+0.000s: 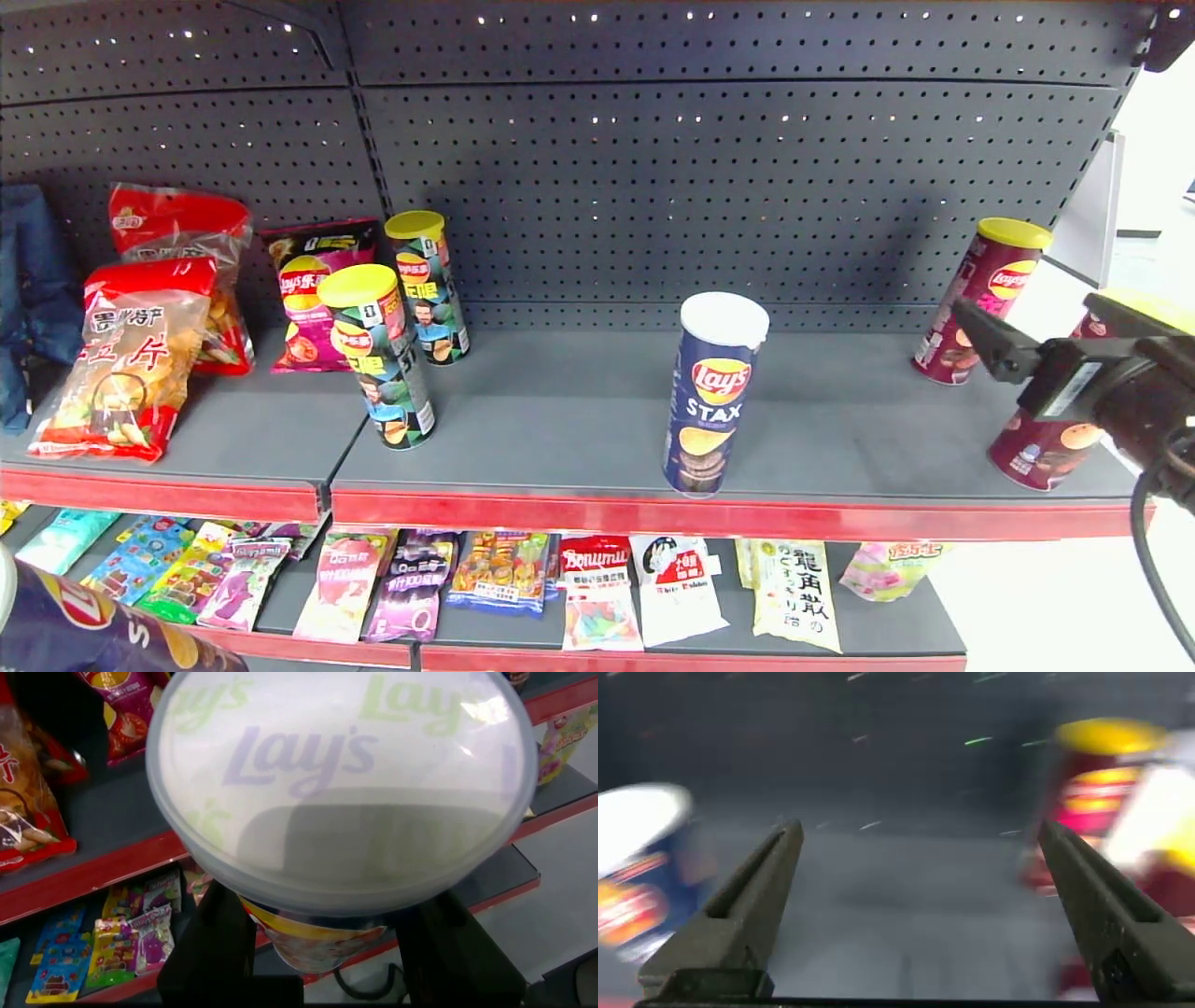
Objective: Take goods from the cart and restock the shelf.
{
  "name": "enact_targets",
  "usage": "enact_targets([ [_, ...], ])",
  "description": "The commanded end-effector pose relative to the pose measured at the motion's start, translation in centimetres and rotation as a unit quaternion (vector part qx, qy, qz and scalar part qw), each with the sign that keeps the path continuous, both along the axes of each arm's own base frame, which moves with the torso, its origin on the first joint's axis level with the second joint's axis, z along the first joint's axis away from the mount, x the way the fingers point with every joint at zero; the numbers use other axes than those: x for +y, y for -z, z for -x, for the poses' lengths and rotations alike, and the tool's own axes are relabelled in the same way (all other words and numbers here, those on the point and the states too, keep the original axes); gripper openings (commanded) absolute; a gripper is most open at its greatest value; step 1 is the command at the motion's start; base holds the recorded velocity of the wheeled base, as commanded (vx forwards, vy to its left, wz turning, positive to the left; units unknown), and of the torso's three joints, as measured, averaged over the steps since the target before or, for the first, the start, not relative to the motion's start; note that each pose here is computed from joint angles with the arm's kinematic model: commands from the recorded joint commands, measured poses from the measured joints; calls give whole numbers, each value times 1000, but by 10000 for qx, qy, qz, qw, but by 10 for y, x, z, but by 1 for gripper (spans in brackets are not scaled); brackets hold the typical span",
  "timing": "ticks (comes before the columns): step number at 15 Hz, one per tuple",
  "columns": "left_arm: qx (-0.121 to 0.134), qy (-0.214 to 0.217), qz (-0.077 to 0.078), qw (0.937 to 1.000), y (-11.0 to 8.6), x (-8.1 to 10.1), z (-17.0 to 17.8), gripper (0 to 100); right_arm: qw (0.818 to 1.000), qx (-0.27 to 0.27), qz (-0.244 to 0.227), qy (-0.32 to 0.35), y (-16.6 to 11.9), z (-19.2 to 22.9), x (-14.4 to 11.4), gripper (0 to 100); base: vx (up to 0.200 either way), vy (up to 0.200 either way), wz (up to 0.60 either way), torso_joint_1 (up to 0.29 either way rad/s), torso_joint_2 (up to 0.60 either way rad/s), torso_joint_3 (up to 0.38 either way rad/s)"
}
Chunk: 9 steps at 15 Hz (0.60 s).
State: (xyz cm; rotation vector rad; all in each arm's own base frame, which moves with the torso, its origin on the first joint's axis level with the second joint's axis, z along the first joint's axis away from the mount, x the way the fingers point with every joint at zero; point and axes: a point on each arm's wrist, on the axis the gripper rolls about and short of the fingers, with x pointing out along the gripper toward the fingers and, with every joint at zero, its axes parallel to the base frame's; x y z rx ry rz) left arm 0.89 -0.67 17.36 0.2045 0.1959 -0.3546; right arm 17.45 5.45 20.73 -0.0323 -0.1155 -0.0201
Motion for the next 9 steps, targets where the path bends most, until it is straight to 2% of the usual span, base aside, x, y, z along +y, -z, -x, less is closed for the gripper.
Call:
enact_targets([
  [1, 16, 5, 1, 10000, 0, 0, -1, 0, 9969, -340, 32, 707, -11, 13, -40, 100, 0, 0, 0, 0, 0, 0],
  [3, 39, 28, 4, 10000, 0, 0, -2, 0, 9970, -446, 241, 585, -16, 28, -66, 100, 0, 0, 0, 0, 0, 0],
  [4, 49, 26, 10, 10000, 0, 0, -2, 0, 9977, -378, 283, 478, -16, 39, -69, 100, 0, 0, 0, 0, 0, 0],
  [7, 50, 71, 21, 10000, 0, 0, -2, 0, 9996, 133, 247, 71, -4, 82, -62, 100, 0, 0, 0, 0, 0, 0],
  [9, 66, 101, 28, 9999, 1, -1, -2, 0, 9969, 721, 79, -318, 17, 116, -57, 100, 0, 0, 0, 0, 0, 0],
])
